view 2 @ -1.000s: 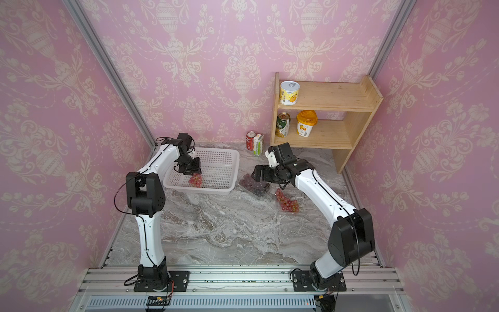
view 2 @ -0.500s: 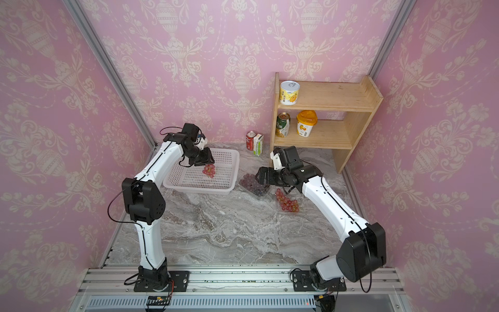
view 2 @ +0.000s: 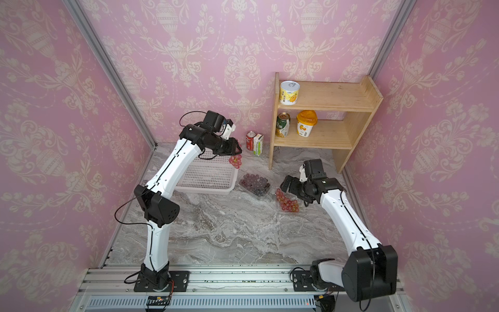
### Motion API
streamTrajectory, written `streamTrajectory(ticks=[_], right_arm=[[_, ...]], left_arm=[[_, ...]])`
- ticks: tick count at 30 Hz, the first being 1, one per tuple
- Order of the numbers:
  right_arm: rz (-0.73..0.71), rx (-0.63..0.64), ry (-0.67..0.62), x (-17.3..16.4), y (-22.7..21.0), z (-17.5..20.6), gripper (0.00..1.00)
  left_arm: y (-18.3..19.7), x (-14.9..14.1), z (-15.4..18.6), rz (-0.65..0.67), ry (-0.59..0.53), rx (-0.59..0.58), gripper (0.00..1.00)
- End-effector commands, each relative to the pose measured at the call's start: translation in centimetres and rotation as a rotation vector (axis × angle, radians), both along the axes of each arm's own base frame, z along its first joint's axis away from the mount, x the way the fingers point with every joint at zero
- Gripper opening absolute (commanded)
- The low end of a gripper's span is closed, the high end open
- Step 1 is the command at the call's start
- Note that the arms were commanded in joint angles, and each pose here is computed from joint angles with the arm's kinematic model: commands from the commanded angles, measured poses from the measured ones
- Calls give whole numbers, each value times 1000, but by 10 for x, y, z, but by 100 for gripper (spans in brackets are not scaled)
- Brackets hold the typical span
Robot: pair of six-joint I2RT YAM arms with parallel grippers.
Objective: Pack grapes into containers
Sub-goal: Place the grape into the packing box.
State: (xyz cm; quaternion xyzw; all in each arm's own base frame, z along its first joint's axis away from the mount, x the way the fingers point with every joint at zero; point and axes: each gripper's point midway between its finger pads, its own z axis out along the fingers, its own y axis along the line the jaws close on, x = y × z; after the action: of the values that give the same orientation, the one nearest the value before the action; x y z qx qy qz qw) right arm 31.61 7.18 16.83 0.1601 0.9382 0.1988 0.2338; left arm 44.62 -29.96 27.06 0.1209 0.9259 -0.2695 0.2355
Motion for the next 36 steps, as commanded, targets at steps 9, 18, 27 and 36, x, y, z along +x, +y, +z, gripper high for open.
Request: streamTrajectory(ticks=[9,18,27,36], right_arm=[[-166,23,32,-30,-41,-4,100],[-272,57,-10,-49,-66,3,100],[-292,52,1,-61,-73,-6,100],[-304,72,-2,-66,-75,-13,100]], left_arm=[[-108,-50,-25,-164,52,-38,42],[-166,-65,-59,-232,65,-85,42],[-221,-80,-99,-284,107,-155,42],[-262,-110,-124,-331,162,-205,42]])
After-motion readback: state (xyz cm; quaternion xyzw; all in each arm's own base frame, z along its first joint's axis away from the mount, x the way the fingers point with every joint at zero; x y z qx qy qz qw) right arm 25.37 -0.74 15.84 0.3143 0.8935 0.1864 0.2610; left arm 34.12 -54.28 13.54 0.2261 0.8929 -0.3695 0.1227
